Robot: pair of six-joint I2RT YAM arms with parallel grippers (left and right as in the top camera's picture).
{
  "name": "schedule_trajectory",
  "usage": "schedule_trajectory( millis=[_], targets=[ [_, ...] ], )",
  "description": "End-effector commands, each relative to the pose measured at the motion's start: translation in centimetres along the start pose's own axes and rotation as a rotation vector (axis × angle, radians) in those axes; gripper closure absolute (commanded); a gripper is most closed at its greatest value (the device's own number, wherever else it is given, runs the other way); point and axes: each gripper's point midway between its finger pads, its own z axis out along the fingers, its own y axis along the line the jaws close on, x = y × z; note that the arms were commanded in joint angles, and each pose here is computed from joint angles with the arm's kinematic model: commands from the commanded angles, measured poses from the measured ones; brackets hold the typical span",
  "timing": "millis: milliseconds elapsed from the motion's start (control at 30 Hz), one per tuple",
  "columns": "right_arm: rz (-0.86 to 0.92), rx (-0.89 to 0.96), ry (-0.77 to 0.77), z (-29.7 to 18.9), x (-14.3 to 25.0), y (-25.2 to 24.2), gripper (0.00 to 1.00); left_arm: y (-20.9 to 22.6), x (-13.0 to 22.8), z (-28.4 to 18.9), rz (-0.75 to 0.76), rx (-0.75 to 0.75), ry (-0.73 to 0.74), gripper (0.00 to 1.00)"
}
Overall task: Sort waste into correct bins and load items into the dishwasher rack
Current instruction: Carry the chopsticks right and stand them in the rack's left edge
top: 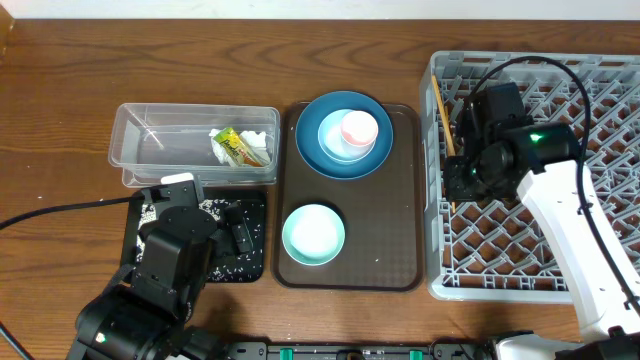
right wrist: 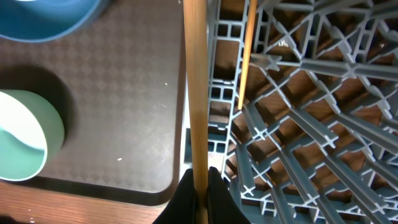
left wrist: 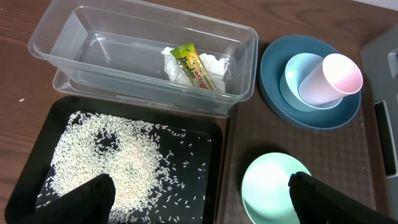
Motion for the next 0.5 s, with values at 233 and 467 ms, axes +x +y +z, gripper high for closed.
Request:
schedule_trajectory(
  millis=[233, 467],
  targets=[
    [0.114, 0.033, 0.000, 1.2, 0.3, -0.9, 0.99, 0.3, -0.3, -0.1, 0.006, -0.018, -0.014, 0.08],
    [0.115, 0.040, 0.019, 2.3, 1.0, -1.1, 0.99, 0.3, -0.3, -0.1, 0.006, -0.018, -0.014, 0.08]
  ],
)
